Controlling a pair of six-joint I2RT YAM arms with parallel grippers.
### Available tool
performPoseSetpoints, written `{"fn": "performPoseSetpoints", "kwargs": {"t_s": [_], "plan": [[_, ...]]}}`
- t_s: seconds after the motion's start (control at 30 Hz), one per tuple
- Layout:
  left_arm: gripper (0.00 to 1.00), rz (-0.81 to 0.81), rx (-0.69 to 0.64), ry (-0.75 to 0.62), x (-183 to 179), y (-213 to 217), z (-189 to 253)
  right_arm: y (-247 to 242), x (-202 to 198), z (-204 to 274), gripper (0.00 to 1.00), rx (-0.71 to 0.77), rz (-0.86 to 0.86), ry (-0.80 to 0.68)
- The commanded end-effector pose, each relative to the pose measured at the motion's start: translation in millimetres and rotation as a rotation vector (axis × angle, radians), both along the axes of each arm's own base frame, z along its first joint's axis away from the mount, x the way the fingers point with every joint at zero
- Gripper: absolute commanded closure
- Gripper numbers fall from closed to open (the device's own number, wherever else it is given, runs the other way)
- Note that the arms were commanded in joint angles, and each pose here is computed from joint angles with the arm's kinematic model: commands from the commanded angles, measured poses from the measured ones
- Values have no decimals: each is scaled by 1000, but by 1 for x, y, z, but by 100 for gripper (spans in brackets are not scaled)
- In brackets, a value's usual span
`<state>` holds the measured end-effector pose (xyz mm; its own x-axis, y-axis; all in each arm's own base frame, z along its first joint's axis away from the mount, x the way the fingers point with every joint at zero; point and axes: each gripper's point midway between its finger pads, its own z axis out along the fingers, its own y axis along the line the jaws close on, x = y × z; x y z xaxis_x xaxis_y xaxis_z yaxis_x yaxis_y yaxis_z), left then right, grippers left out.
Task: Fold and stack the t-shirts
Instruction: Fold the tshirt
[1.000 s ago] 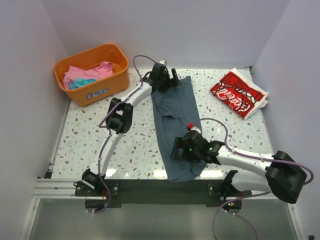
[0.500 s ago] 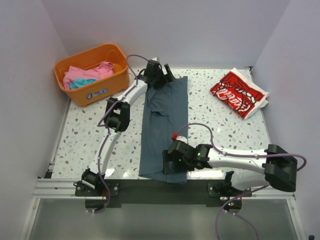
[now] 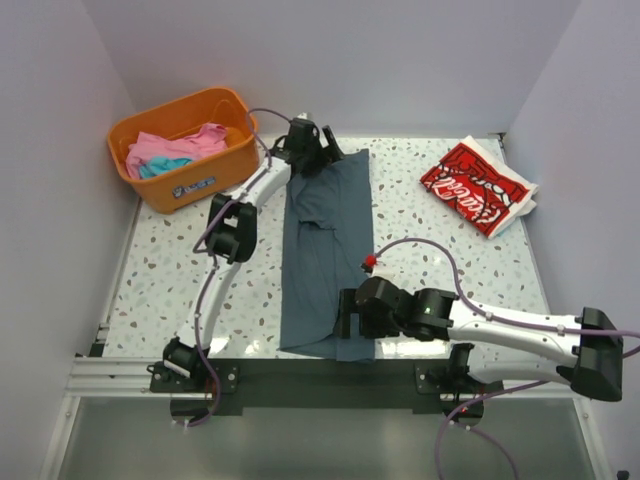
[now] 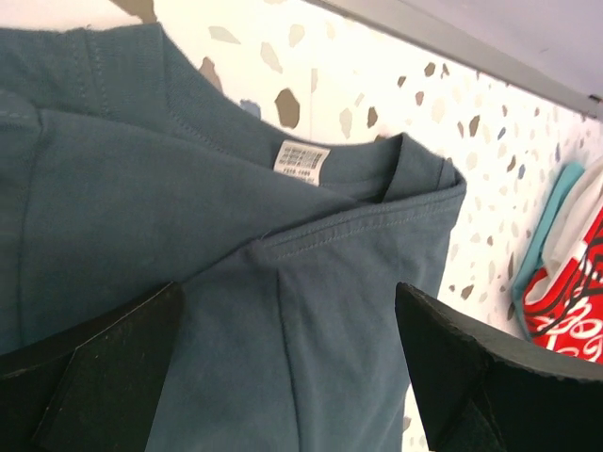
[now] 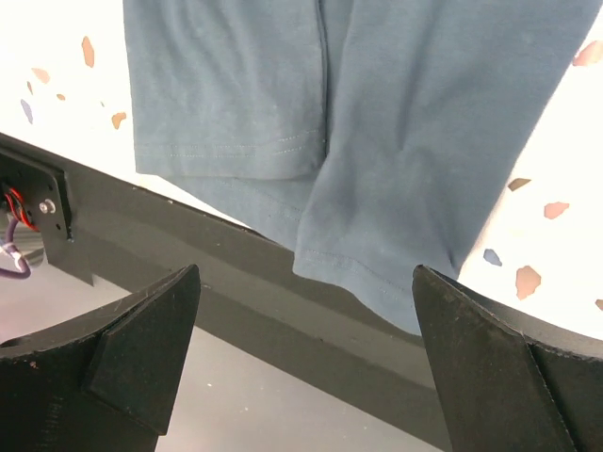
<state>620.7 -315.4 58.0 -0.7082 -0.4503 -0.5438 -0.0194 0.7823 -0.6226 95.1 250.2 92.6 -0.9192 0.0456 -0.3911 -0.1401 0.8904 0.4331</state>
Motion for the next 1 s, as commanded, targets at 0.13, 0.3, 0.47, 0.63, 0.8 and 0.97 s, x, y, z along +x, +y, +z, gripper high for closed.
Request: {"fn": "performPoseSetpoints", "kwargs": {"t_s": [0.13, 0.3, 0.47, 0.63, 0.8, 0.97], "plan": [[0, -145, 129, -185, -61, -6, 151, -16, 8, 1, 1, -16, -93, -32], [0, -234, 187, -307, -159, -15, 256, -22, -2, -9, 1, 7, -94, 11], [0, -262, 218, -172, -285, 25, 179, -41, -11, -23, 1, -32, -98, 35], [0, -183, 120, -32, -405, 81, 108, -41, -23, -27, 1, 16, -76, 75], [0, -295, 60, 167, -498, 93, 54, -43, -31, -44, 1, 22, -55, 111], [3, -324, 208, 354, -547, 113, 4, -39, -36, -54, 2, 7, -32, 145]]}}
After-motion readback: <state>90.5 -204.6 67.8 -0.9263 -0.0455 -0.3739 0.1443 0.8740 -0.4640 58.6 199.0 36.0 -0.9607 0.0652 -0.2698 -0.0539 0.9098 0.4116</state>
